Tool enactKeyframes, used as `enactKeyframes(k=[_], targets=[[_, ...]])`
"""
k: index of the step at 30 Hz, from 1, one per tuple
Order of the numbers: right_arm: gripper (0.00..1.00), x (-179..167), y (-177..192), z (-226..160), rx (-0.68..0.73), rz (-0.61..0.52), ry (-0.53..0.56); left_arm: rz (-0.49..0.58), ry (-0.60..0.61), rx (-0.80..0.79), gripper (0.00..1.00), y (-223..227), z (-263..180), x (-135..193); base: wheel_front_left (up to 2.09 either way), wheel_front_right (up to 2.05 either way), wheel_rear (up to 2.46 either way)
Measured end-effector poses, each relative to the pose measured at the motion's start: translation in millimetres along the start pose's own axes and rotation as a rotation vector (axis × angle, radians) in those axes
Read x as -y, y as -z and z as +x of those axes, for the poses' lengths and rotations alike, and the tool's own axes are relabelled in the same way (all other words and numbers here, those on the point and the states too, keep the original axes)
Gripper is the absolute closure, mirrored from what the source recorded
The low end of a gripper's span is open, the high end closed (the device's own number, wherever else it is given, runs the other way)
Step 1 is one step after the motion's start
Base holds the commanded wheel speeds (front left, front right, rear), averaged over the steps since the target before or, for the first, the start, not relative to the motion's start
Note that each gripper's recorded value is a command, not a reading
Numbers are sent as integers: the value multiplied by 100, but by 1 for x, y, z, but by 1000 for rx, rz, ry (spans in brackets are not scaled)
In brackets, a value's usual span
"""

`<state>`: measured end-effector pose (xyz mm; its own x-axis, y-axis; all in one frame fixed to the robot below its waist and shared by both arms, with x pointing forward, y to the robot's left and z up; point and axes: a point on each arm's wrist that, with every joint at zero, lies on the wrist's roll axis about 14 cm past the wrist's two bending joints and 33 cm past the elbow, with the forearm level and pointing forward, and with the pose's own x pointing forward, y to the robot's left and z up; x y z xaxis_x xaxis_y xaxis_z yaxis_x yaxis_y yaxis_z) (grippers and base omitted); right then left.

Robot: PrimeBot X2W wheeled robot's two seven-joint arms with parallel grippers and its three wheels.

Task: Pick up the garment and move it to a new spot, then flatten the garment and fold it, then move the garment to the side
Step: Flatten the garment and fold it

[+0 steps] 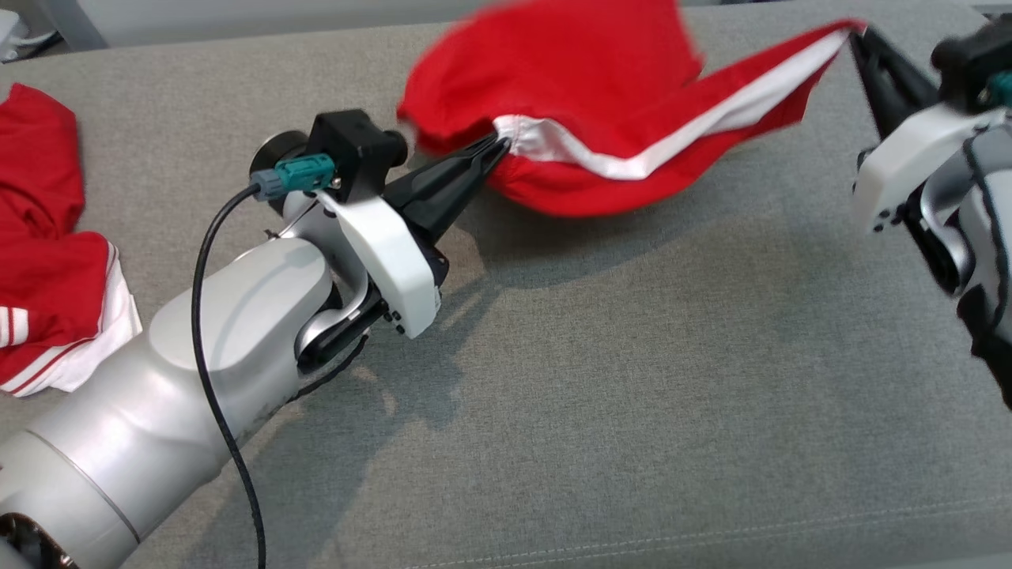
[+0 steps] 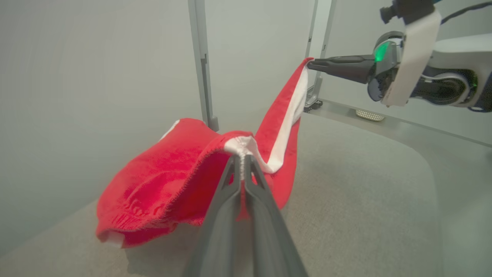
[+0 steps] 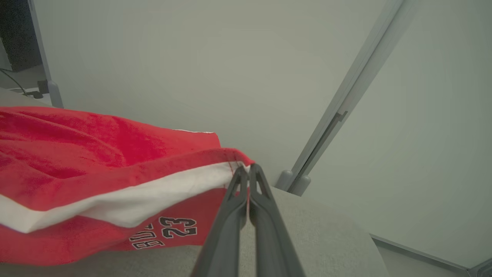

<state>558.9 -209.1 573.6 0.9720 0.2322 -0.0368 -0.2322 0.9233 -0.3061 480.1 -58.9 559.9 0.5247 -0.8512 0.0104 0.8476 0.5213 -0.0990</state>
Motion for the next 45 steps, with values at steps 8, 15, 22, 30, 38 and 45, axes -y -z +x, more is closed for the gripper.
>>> enactKeyframes(k=[8, 15, 22, 30, 38, 45], targets=[[100, -17, 110, -28, -241, 136, -4, -105, -7, -125, 100, 89, -6, 4, 0, 0, 0], [100, -14, 144, -70, -305, 194, 22, -104, 5, -142, 100, 103, -34, 22, 0, 0, 0], [100, -36, 163, -111, -345, 265, 12, -47, 40, -207, 100, 116, -65, 42, 0, 0, 0], [100, -55, 174, -146, -417, 318, -16, -115, 22, -282, 100, 138, -94, 57, 0, 0, 0], [100, -82, 192, -179, -552, 376, -58, -133, -10, -367, 100, 163, -109, 54, 0, 0, 0], [100, -83, 192, -193, -589, 380, -46, -171, 21, -467, 100, 186, -123, 74, 0, 0, 0]])
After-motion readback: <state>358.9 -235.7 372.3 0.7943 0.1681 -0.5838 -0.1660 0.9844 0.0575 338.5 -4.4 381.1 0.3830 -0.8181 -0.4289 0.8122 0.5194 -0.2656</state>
